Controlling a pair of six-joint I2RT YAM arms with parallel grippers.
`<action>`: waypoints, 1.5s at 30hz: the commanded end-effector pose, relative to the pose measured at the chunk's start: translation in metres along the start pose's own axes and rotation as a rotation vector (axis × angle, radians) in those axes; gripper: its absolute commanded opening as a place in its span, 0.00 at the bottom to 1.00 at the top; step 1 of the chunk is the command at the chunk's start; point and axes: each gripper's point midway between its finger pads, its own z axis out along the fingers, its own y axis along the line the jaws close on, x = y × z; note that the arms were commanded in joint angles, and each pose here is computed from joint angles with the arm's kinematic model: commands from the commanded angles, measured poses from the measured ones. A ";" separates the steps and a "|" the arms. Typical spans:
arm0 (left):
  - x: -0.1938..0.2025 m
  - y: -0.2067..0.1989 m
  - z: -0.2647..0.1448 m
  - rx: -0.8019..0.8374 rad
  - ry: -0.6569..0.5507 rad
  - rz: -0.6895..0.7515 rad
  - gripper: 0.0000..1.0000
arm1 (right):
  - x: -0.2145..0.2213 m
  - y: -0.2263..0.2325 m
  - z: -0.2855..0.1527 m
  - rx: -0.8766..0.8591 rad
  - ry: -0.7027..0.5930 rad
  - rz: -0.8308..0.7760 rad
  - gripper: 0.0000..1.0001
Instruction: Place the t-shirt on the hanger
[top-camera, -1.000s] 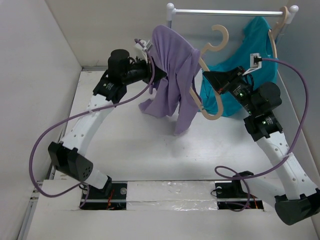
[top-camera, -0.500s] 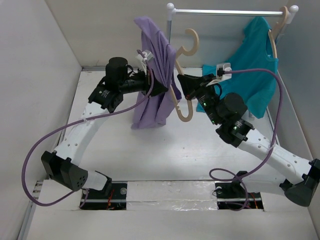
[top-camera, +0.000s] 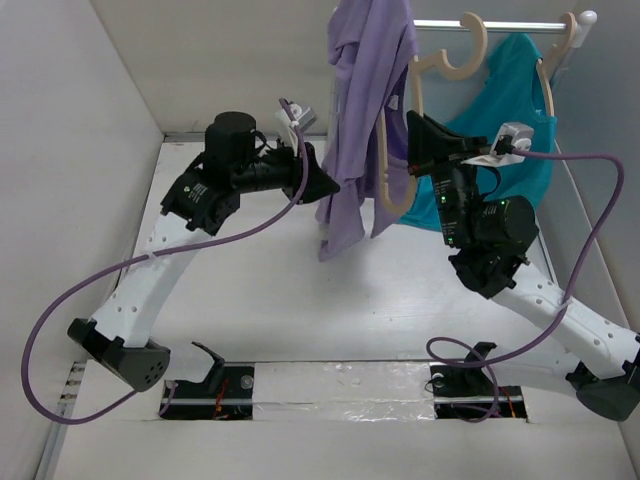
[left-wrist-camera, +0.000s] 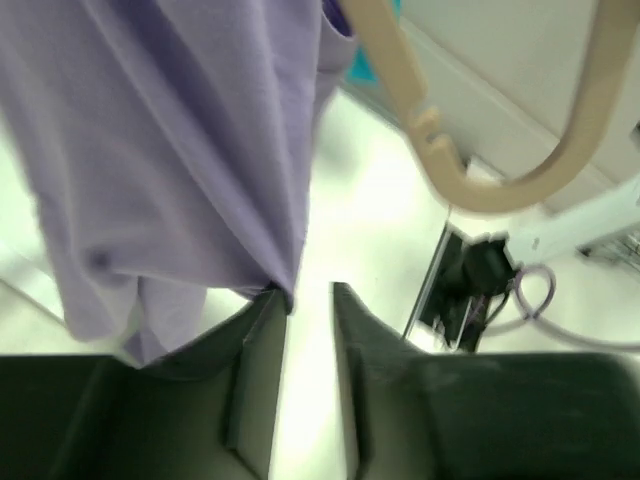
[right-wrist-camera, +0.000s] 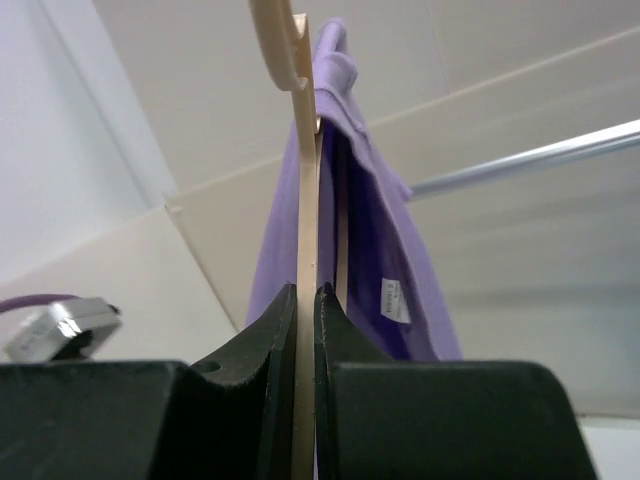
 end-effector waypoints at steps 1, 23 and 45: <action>-0.054 -0.015 -0.026 -0.076 -0.143 0.081 0.25 | -0.080 0.012 0.008 -0.042 -0.227 0.154 0.00; -0.183 -0.011 0.022 -0.454 -0.458 0.257 0.70 | -0.058 0.008 -0.018 -0.089 0.020 0.188 0.00; -0.174 -0.072 0.041 -0.112 -0.419 0.308 0.00 | -0.015 0.012 -0.017 -0.145 0.144 0.253 0.00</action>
